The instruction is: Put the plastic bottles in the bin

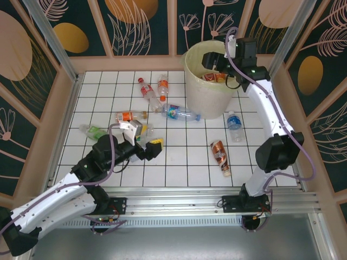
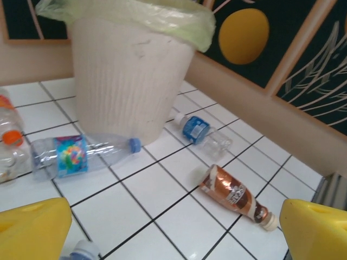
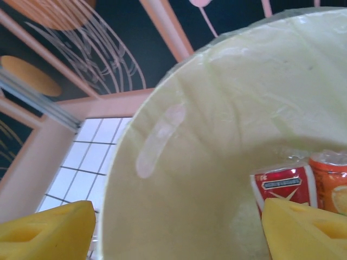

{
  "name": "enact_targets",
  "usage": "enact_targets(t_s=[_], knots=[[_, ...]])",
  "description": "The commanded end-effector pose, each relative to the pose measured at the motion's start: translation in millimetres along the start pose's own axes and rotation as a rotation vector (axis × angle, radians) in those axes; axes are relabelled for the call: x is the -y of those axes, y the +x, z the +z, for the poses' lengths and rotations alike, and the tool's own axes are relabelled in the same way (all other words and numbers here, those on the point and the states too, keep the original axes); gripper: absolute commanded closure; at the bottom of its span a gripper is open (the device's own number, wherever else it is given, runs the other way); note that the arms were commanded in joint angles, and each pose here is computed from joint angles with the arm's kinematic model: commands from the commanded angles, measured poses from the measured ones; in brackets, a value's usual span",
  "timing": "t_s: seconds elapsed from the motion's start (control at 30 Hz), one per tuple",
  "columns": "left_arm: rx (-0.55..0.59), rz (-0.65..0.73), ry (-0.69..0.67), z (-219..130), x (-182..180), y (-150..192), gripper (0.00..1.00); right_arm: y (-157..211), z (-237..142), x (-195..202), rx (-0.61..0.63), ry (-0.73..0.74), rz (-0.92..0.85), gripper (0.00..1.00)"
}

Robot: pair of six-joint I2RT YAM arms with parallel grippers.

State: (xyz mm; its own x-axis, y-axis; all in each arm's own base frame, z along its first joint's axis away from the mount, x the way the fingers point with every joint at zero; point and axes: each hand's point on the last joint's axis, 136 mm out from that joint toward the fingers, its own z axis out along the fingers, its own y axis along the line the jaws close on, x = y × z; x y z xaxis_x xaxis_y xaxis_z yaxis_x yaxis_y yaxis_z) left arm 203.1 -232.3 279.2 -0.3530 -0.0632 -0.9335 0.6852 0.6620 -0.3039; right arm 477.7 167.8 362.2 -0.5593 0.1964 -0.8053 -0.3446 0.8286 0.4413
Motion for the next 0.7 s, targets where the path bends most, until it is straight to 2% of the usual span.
enact_targets(t_s=[0.0,0.2,0.33,0.47,0.67], knots=[[-0.039,-0.032,-0.093,-6.5,-13.7,-0.9,0.01,-6.7,-25.3,-39.0,0.062,-0.130,-0.056,0.19],[-0.125,-0.064,-0.195,-12.2,-27.7,6.5,0.01,21.8,-52.2,-75.3,0.058,-0.188,-0.139,0.18],[-0.239,-0.064,-0.269,-11.0,-38.3,22.6,0.01,46.6,-66.6,-95.4,0.045,-0.220,-0.176,0.18],[-0.409,-0.026,-0.298,-4.5,-43.2,49.9,0.02,75.9,-75.2,-109.1,0.010,-0.260,-0.182,0.19],[-0.558,-0.033,-0.338,14.8,-47.7,70.0,0.03,112.9,-88.9,-123.1,-0.027,-0.318,-0.166,0.19]])
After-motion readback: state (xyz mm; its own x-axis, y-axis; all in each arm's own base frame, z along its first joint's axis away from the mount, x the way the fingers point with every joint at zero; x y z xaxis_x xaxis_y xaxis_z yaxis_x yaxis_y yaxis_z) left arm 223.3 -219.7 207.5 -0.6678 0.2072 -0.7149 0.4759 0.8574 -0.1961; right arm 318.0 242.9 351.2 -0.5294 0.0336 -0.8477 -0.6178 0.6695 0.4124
